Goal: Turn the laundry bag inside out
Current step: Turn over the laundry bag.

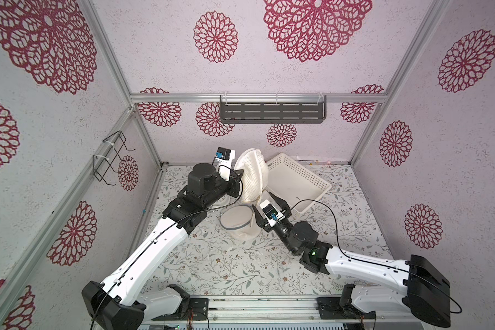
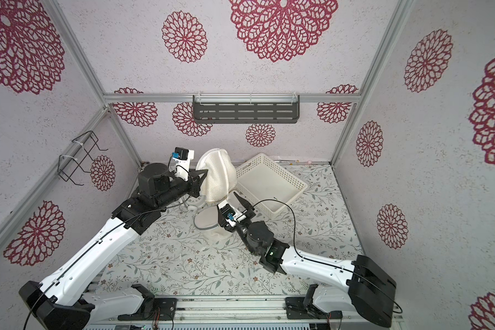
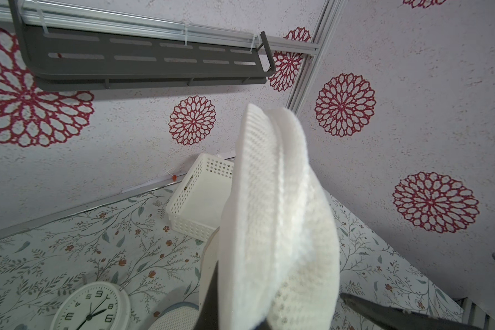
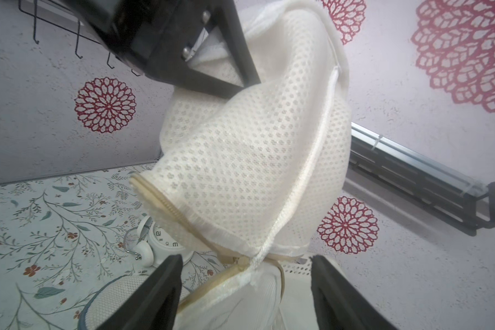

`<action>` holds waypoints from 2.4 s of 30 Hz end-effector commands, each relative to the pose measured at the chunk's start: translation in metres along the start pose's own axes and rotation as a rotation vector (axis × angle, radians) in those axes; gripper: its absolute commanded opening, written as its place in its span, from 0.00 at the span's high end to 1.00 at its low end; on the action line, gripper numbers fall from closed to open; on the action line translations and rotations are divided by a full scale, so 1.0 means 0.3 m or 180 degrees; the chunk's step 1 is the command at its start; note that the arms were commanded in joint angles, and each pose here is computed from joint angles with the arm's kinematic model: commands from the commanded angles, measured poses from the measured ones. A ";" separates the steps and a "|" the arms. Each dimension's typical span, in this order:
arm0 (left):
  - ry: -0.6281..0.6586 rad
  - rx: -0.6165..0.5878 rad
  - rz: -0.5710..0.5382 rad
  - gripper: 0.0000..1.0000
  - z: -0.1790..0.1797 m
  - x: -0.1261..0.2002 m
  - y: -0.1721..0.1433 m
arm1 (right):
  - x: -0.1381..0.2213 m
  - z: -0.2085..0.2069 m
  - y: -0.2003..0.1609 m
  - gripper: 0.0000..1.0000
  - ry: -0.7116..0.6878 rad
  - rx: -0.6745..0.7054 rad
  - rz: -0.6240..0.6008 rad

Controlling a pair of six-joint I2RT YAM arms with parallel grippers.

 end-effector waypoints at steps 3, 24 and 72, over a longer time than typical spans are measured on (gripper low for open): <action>0.0006 0.0063 0.0023 1.00 -0.007 0.014 0.013 | -0.047 -0.054 0.122 0.28 -0.0426 0.0009 -0.0439; -0.0325 -0.1813 0.1123 1.00 -0.057 0.041 -0.163 | 0.022 -0.240 0.112 1.00 0.0464 0.0048 -0.0030; -0.2133 -0.3303 0.1102 1.00 -0.214 0.127 -0.370 | 0.230 -0.147 0.085 0.52 0.2567 -0.0211 0.0913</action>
Point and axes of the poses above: each gripper's point midway between its finger pads, its own x axis back along the fingers, its own z axis along the line the jaws close on, y = z × x, the point moved 4 cm from there along x, back along the fingers, and after that the axes turned 5 degrees about -x, right-handed, at the moved point
